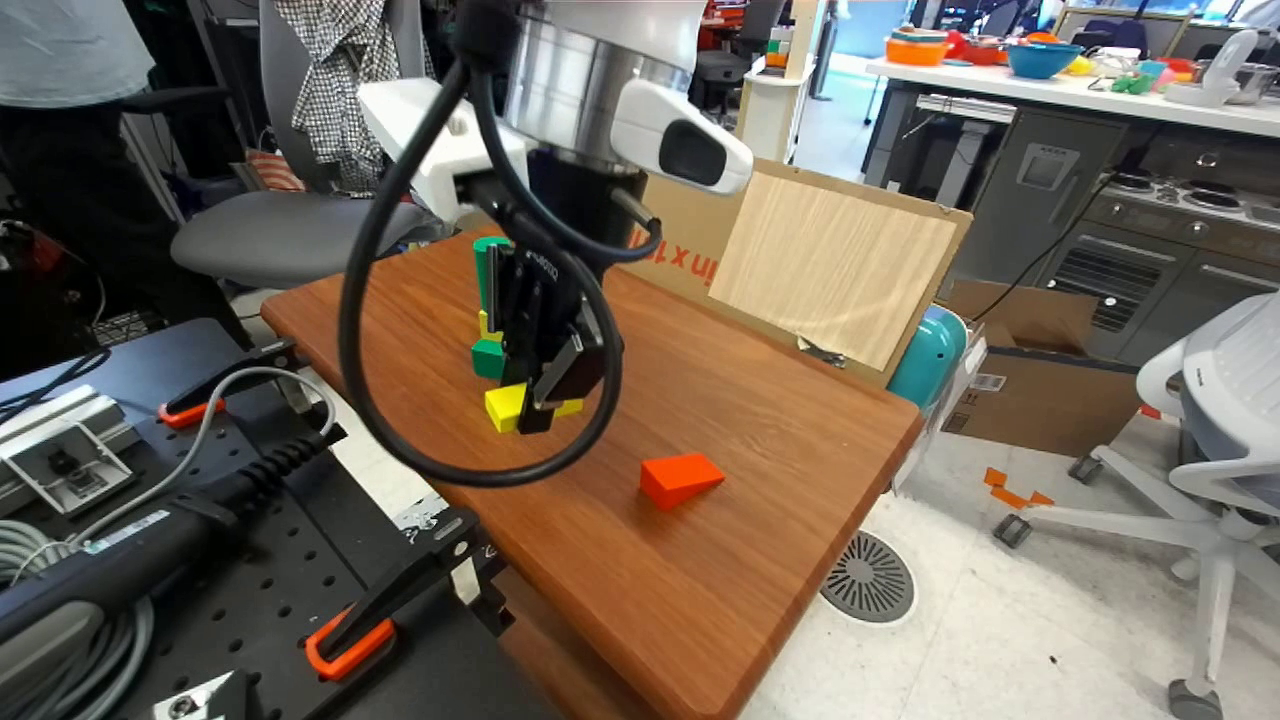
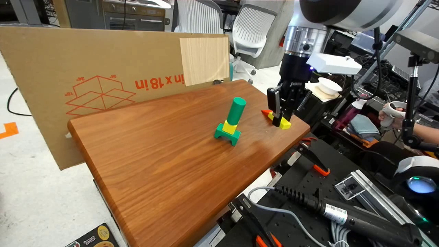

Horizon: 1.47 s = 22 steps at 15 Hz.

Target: Pick up the yellow object and place it on the table

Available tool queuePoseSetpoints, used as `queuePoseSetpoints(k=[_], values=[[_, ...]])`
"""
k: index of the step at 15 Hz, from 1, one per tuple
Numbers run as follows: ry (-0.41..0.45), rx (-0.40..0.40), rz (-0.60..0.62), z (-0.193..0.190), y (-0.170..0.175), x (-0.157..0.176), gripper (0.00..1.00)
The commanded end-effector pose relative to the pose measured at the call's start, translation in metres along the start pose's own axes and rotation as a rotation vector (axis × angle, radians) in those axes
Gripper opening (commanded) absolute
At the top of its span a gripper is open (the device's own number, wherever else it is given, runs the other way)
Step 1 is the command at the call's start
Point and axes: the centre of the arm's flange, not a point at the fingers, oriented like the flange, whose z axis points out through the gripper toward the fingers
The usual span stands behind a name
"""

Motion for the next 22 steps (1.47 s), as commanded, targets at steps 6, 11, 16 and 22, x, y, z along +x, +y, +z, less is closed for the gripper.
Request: queuePoseSetpoints(k=[6,11,16,22], values=[[0.028,-0.003,-0.008,0.034,-0.005,0.048,0.08],[0.038,-0.019,-0.035,0.032,-0.017,0.058,0.59],[0.068,-0.017,-0.074,0.017,-0.026,0.046,0.95],[0.231,-0.041,-0.161,-0.051,-0.046,-0.016,1.0]])
